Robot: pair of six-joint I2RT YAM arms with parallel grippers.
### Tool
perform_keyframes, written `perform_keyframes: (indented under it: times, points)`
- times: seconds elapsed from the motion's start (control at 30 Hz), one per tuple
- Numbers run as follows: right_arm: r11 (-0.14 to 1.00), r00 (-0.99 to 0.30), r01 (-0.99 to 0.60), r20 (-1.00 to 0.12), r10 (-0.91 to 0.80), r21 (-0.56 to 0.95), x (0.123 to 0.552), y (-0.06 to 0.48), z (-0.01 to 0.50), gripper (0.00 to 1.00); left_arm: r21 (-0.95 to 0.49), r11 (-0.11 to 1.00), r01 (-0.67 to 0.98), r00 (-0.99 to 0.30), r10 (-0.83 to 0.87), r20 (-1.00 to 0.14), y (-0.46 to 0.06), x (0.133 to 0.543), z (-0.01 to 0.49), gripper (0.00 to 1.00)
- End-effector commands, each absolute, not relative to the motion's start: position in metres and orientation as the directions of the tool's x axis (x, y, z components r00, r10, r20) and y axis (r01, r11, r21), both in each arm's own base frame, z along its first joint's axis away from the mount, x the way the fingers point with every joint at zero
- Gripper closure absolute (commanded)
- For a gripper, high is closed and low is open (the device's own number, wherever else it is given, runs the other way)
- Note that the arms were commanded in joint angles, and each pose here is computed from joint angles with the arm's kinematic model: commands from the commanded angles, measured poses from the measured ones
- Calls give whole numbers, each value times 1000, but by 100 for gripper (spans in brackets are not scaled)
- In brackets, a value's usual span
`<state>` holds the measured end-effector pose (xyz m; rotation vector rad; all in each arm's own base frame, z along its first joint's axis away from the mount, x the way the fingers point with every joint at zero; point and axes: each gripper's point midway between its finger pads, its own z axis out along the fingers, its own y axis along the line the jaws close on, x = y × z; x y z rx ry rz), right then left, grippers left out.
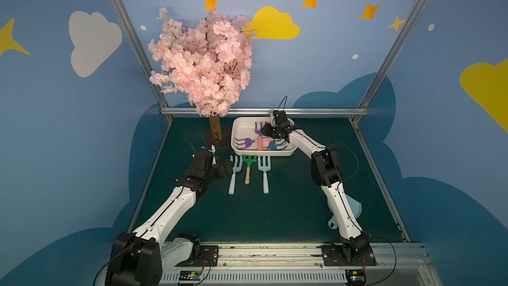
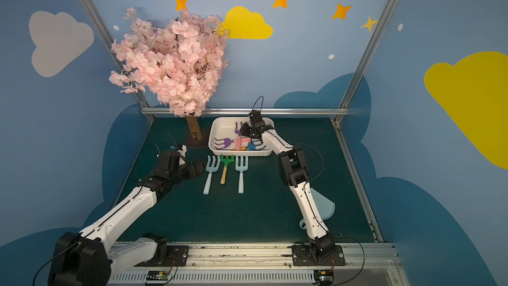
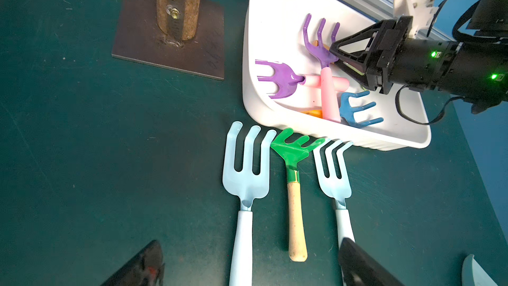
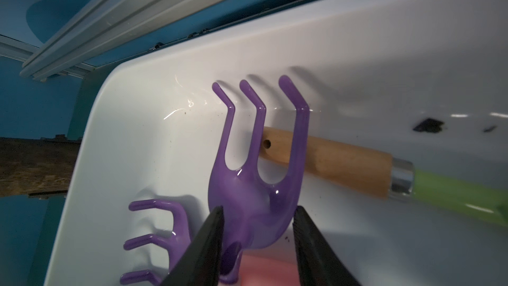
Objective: Take the hand rake out of the storage box
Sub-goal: Pick up the rake from the storage box.
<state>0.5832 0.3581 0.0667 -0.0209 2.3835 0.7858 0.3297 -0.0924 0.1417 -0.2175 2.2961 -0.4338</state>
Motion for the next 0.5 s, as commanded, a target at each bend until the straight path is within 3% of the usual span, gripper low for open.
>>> perform_keyframes:
  times: [0.0,0.33,0.47]
  points:
    - [820,-811,-172,-551,198,546,583,363,61,56,-380,925,-5,-675,-284,-681,-93,330,146,0]
    - [834,-815,-126,-536,221,537,582,360,52,58,-378,926,-16,-671,-291,-682,-89,329,147,0]
    - [810,-806,-116,-531,261,575,587,363,53,66,-383,923,-16,-677,-292,-676,-90,329,146,0]
